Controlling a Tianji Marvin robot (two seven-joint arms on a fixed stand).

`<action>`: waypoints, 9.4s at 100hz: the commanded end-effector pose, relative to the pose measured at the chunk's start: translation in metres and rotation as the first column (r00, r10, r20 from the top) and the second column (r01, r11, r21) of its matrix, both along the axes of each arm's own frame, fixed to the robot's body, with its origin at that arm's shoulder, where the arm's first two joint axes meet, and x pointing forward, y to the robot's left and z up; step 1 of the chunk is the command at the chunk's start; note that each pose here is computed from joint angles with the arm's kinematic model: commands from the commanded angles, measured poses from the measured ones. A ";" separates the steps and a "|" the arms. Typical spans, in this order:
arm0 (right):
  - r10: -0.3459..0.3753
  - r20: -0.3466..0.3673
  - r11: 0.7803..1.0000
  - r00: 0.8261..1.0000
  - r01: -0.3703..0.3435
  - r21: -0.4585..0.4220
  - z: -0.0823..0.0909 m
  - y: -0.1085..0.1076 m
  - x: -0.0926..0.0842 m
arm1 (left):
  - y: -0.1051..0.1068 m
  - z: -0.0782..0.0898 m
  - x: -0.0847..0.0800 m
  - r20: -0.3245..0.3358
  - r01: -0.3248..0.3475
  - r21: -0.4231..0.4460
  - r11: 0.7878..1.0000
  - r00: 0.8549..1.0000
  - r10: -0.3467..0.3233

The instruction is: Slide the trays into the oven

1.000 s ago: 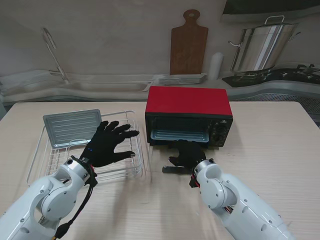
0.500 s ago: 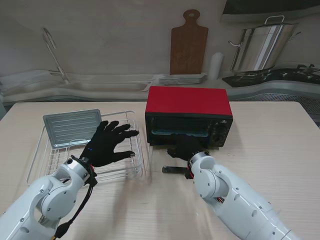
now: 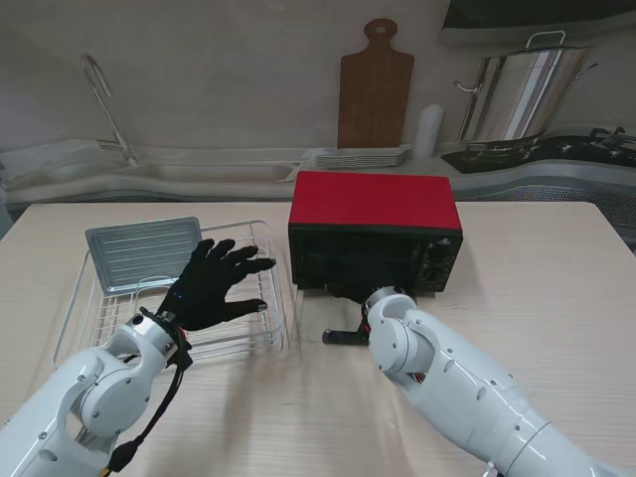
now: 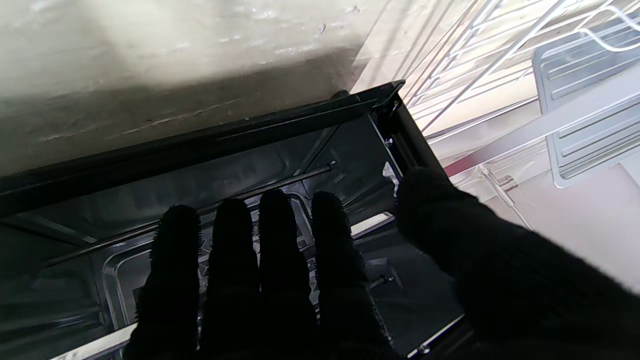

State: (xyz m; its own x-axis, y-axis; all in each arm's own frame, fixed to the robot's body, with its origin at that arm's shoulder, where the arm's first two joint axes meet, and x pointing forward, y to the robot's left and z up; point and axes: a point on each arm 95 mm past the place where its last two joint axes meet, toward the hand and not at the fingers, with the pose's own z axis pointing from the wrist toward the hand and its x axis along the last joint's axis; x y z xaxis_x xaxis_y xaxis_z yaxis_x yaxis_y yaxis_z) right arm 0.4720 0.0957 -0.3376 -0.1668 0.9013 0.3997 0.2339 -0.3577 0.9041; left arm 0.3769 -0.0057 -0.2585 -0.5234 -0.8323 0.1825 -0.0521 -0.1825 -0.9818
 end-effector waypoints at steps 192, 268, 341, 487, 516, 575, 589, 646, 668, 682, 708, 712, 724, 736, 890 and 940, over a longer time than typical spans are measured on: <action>0.132 0.091 0.973 0.987 -0.146 0.177 0.025 -0.016 -0.098 | 0.027 -0.005 0.004 -0.085 -0.131 -0.070 0.989 0.989 0.125; 0.170 0.100 0.958 0.980 -0.188 0.216 0.021 -0.025 -0.112 | 0.150 0.018 0.076 -0.049 -0.507 -0.041 0.861 0.861 0.506; 0.148 0.086 0.964 0.985 -0.163 0.208 0.018 -0.032 -0.107 | 0.221 0.000 0.150 -0.262 -0.655 0.018 0.755 0.726 0.636; 0.117 0.090 0.950 0.989 -0.138 0.280 0.021 -0.032 -0.112 | 0.183 0.058 0.085 -0.235 -0.528 -0.097 0.844 0.836 0.496; 0.078 0.094 0.938 0.993 -0.105 0.332 0.020 -0.032 -0.113 | 0.140 0.080 0.053 -0.220 -0.406 -0.174 0.897 0.904 0.367; 0.082 0.128 0.878 0.988 -0.133 0.460 0.019 -0.005 -0.125 | 0.067 0.083 0.020 -0.194 -0.231 -0.254 0.939 0.963 0.184; 0.079 0.136 0.861 0.988 -0.136 0.490 0.019 0.002 -0.127 | 0.058 0.082 0.020 -0.202 -0.183 -0.254 0.950 0.970 0.133; 0.025 0.166 0.714 0.986 -0.134 0.687 0.016 0.025 -0.127 | 0.024 0.074 0.028 -0.245 -0.050 -0.265 0.963 0.969 -0.017; 0.011 0.177 0.654 0.984 -0.141 0.743 0.018 0.028 -0.128 | 0.020 0.074 0.030 -0.250 -0.034 -0.259 0.965 0.968 -0.032; 0.017 0.136 0.613 0.991 -0.118 0.781 0.020 0.027 -0.129 | 0.020 0.074 0.030 -0.247 -0.031 -0.262 0.965 0.968 -0.036; -0.020 0.072 0.554 0.997 -0.049 0.831 0.021 0.026 -0.127 | 0.022 0.075 0.029 -0.248 -0.006 -0.263 0.965 0.967 -0.061; -0.025 0.060 0.547 0.998 -0.037 0.836 0.021 0.026 -0.127 | 0.023 0.075 0.028 -0.251 -0.001 -0.265 0.964 0.966 -0.067; -0.040 0.045 0.536 0.998 -0.016 0.844 0.022 0.026 -0.126 | 0.025 0.076 0.028 -0.266 0.012 -0.267 0.964 0.960 -0.086; -0.059 0.032 0.528 0.998 0.004 0.849 0.024 0.026 -0.125 | 0.027 0.077 0.025 -0.279 0.023 -0.265 0.964 0.955 -0.100; -0.221 -0.553 0.269 0.803 0.596 0.757 0.015 -0.091 -0.103 | 0.021 0.024 0.008 -0.031 -0.022 -0.024 0.999 0.999 0.021; -0.172 -0.748 0.131 0.641 0.768 0.627 -0.002 -0.088 -0.088 | 0.015 0.018 0.013 -0.026 -0.006 -0.023 1.000 1.000 0.005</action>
